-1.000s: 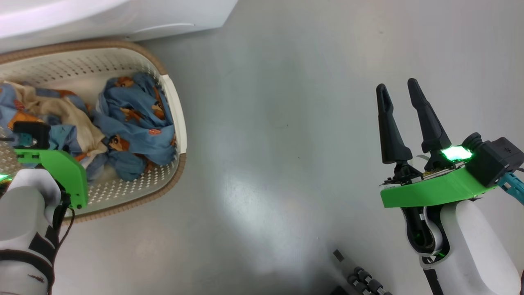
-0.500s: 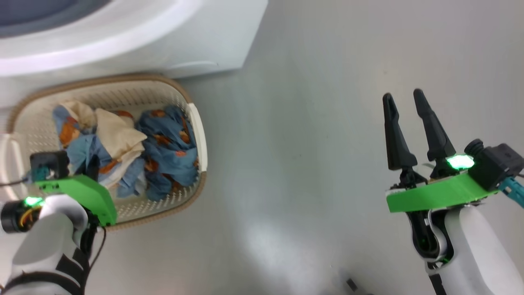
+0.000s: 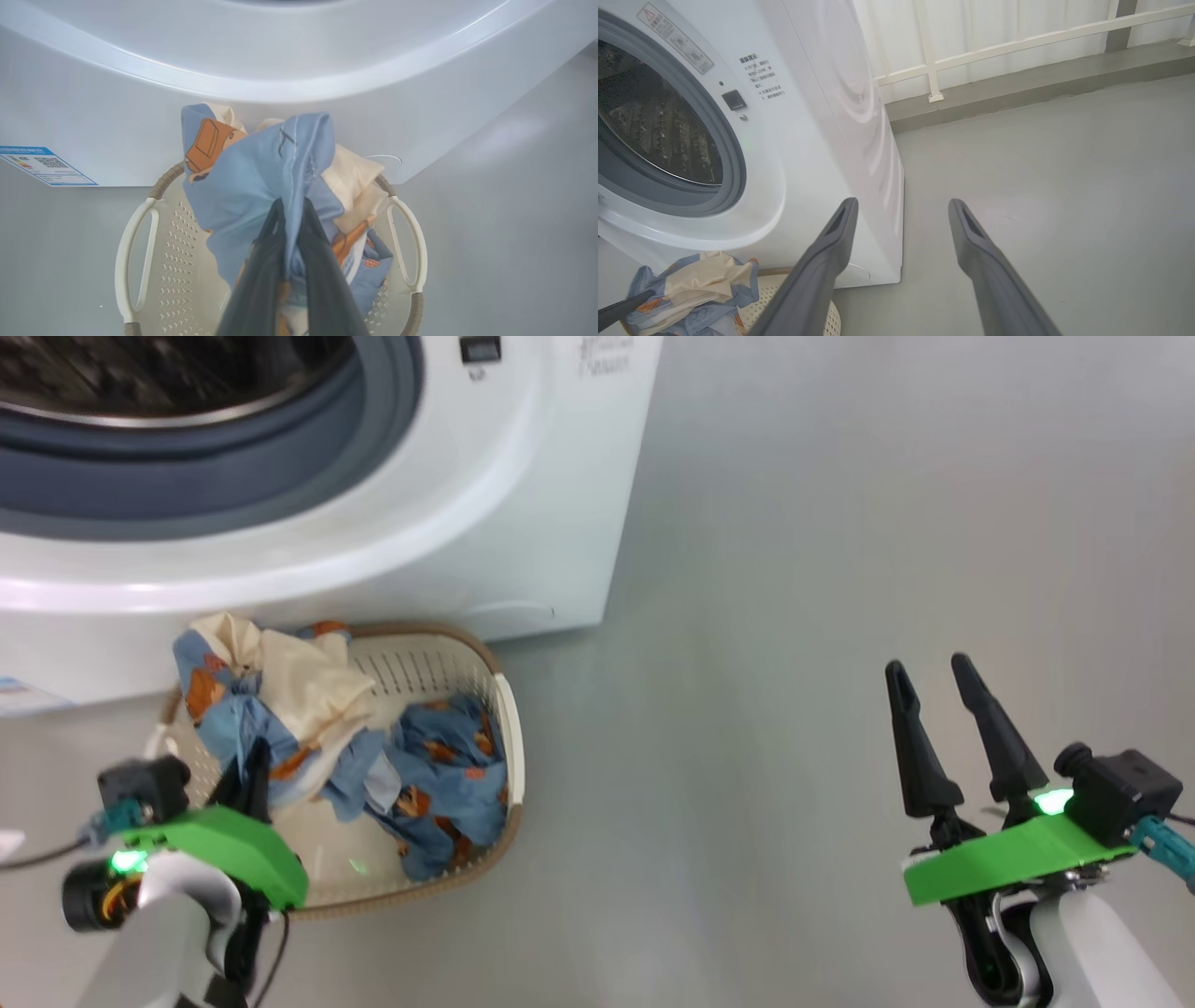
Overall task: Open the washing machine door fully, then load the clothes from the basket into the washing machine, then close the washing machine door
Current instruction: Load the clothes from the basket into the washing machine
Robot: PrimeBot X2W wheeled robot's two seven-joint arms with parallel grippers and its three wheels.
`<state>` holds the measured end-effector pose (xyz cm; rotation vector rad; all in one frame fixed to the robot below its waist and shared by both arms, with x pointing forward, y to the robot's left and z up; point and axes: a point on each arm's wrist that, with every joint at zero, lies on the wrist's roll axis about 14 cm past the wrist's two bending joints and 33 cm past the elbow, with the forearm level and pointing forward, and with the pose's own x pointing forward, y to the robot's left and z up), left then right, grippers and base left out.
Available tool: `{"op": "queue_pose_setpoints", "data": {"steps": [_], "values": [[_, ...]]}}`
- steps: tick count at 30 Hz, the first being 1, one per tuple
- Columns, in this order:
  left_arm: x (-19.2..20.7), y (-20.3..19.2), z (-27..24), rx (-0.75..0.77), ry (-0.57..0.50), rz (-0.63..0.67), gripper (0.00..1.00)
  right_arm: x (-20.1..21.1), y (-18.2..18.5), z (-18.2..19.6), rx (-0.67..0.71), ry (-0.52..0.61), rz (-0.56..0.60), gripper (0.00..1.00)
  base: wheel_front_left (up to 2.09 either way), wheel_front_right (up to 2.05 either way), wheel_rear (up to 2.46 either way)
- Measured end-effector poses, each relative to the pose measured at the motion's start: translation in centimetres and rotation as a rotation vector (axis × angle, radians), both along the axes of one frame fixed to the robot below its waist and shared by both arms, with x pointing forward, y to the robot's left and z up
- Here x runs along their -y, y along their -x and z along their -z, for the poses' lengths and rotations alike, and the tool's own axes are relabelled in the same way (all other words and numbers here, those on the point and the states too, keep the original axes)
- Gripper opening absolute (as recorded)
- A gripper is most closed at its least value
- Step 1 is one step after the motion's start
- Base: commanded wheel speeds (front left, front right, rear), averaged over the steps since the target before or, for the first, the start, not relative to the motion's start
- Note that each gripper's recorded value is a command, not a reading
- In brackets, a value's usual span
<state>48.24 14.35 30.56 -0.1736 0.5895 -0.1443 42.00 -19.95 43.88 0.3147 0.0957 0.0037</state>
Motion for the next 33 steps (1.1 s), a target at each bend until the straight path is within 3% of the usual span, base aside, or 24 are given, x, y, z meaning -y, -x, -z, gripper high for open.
{"op": "queue_pose_setpoints", "data": {"steps": [18,33], "values": [[-1.8,5.6,-9.3,0.278,0.048,-0.078,0.00,0.2,5.3,-3.5,0.072,-0.022,-0.006,1.00,0.00,0.00,0.00],[-3.7,9.2,-14.7,0.472,0.050,-0.152,0.00,0.1,6.2,-4.9,0.115,-0.013,-0.021,1.00,0.00,0.00,0.00]]}}
